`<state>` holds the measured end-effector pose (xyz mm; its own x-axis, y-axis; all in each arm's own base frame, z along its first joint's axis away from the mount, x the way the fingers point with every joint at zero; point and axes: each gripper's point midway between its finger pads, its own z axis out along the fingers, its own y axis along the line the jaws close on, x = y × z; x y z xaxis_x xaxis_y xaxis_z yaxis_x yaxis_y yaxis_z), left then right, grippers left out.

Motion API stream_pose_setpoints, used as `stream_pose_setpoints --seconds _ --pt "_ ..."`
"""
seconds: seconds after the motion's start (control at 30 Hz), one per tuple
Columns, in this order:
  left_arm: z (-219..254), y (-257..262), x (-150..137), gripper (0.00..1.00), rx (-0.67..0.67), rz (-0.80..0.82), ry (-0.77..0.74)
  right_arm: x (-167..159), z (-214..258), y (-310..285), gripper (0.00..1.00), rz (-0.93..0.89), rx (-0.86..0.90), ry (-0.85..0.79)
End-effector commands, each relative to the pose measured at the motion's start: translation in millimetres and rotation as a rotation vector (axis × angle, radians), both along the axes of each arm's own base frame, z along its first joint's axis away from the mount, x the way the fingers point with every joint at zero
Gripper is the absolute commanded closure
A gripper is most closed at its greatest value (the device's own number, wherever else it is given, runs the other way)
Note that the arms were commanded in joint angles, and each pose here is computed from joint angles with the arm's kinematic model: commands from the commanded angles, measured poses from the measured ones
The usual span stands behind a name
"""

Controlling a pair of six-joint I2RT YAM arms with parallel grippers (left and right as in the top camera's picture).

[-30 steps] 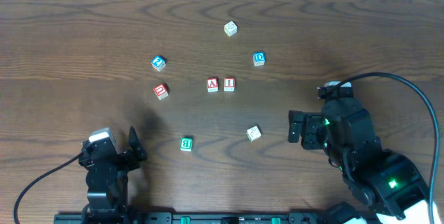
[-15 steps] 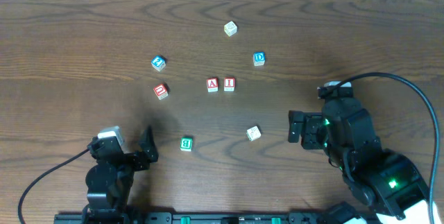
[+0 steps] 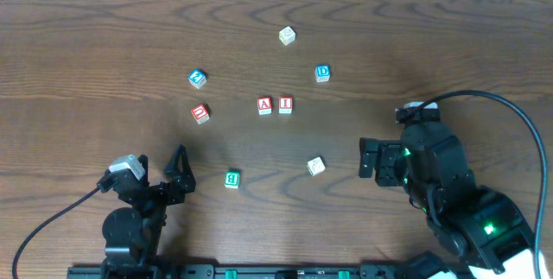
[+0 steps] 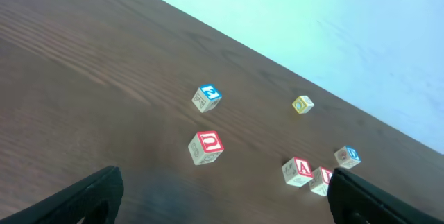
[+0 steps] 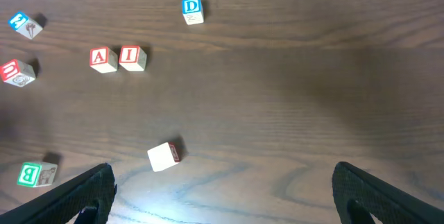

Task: Spell out Ai2
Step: 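Move left gripper forward toward the blue-numbered 2 block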

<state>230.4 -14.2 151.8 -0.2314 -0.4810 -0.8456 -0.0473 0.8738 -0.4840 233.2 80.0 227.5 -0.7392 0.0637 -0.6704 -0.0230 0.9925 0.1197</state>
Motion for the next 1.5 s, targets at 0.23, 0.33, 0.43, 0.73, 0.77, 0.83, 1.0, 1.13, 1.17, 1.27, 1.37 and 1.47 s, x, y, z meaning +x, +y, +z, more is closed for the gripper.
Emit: stream_pose_setpoints --seconds 0.23,0.33,0.43,0.73,0.77,0.83,1.0,1.13,1.17,1.27,1.37,1.47 --pt "2 -14 3 0.04 0.014 -0.086 0.044 -21 -42 -12 0.01 -0.054 -0.036 0.146" --pt "11 -13 8 0.04 0.073 -0.101 0.078 -27 -68 -11 0.01 -0.130 0.023 0.202" --pt "17 -13 18 0.04 0.110 -0.113 0.140 -23 -70 0 0.01 -0.103 0.076 0.196" --pt "48 -26 67 0.04 0.169 -0.215 0.254 -31 -25 44 0.01 0.212 0.205 0.110" --pt "50 -27 71 0.04 0.167 -0.220 0.264 -34 -20 46 0.01 0.226 0.219 0.110" --pt "52 -29 78 0.04 0.164 -0.236 0.278 -40 -15 43 0.01 0.227 0.218 0.113" --pt "47 -41 89 0.04 0.172 -0.272 0.313 -57 -1 7 0.01 0.142 0.138 0.031" --pt "38 -46 94 0.04 0.191 -0.262 0.342 -69 19 -5 0.01 0.126 0.165 -0.090" --pt "35 -48 95 0.04 0.197 -0.263 0.350 -72 21 -8 0.01 0.126 0.172 -0.111" --pt "23 -50 101 0.04 0.202 -0.265 0.380 -77 16 -10 0.01 0.126 0.177 -0.122" --pt "5 -51 113 0.04 0.209 -0.268 0.417 -78 8 -10 0.01 0.125 0.171 -0.104" --pt "-9 -51 125 0.04 0.235 -0.279 0.451 -77 7 -10 0.01 0.123 0.171 -0.102"
